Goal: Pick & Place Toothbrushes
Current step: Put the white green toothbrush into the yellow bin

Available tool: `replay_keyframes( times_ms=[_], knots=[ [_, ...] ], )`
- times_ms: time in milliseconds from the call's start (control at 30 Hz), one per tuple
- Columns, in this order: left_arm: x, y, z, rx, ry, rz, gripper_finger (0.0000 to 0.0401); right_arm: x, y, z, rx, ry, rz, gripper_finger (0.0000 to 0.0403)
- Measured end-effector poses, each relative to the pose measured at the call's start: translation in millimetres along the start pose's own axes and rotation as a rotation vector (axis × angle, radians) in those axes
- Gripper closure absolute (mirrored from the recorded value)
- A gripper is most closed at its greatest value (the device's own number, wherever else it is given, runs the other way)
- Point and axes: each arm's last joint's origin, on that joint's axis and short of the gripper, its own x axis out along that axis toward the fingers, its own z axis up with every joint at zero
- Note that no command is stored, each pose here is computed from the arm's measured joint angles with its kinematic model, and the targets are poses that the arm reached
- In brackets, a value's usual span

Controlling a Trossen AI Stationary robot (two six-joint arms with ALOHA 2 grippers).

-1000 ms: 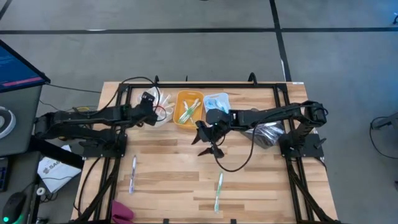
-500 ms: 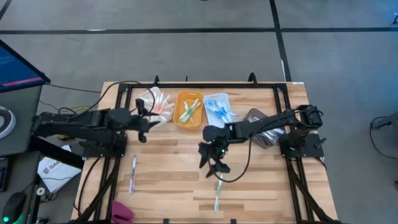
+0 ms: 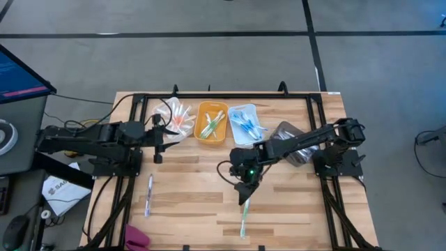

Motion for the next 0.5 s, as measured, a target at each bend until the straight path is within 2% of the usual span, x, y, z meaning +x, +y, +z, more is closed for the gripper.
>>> replay_keyframes(
  times_ms=[67,233,367,500],
  knots=[
    [0.0,0.0,0.0,-0.037,0.0,0.0,0.0263,1.5,-2.1,-3.1,0.084,0.012,-0.029,0.0132],
    [-1.0,0.2,-0.2,-0.047,-0.002,0.001,0.0264,20.9,-0.8,-14.9,0.178,-0.024,-0.121,0.0132],
    [-4.1,1.1,-0.6,-0.059,-0.011,0.003,0.0264,35.2,4.1,-29.5,0.309,-0.116,-0.212,0.0132],
    [-6.6,1.9,-0.4,-0.064,-0.024,0.006,0.0264,48.6,5.4,-45.2,0.417,-0.314,-0.337,0.0132]
  ],
)
